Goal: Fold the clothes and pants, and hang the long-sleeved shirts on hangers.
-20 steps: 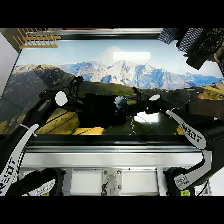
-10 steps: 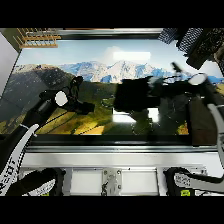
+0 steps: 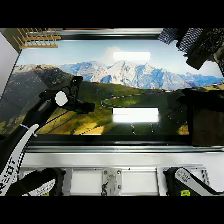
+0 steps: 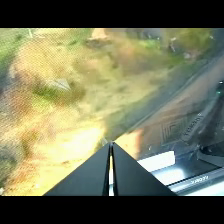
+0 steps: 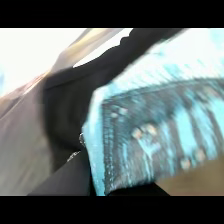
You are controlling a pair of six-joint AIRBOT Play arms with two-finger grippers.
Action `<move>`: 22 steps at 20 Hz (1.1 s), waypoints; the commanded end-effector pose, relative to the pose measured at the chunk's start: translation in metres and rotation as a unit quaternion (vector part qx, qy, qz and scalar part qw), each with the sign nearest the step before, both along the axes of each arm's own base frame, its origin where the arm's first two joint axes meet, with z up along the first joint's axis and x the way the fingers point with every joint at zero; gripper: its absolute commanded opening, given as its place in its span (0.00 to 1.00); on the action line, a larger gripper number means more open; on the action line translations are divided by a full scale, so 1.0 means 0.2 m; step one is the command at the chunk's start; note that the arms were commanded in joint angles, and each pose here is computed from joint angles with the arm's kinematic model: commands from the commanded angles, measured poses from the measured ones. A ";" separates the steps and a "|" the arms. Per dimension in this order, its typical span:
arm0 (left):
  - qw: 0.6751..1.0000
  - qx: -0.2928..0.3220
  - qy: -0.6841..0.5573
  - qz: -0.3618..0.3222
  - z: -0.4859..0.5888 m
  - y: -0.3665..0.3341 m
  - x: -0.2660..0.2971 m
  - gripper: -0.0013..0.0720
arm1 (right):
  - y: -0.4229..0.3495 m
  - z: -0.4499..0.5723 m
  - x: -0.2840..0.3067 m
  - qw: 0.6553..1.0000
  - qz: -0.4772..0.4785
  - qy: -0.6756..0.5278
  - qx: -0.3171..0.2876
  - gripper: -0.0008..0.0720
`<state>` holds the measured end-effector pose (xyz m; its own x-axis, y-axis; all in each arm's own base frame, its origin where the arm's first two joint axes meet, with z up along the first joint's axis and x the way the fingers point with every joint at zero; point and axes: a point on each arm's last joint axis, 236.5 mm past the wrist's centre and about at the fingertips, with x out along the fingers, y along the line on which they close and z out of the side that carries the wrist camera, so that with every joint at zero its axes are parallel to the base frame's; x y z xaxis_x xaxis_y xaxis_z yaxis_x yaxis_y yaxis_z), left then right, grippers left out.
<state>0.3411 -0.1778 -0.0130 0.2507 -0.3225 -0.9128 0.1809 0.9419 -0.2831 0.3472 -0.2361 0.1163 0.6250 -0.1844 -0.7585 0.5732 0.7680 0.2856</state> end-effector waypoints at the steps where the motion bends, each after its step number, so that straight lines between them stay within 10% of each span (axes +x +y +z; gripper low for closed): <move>1: 1.000 0.000 -0.001 0.000 0.00 0.00 0.00 0.03 | -0.22 0.12 -0.14 0.997 -0.066 -0.026 -0.038 0.03; 22: 1.000 0.000 -0.001 0.000 0.00 0.00 0.00 0.03 | 0.03 -0.54 -0.84 0.962 -0.147 0.230 0.031 0.05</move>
<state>0.3415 -0.1779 -0.0130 0.2521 -0.3227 -0.9123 0.1819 0.9418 -0.2828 0.1931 -0.2387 0.0271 0.2017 -0.2792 -0.9388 0.8342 0.5512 0.0153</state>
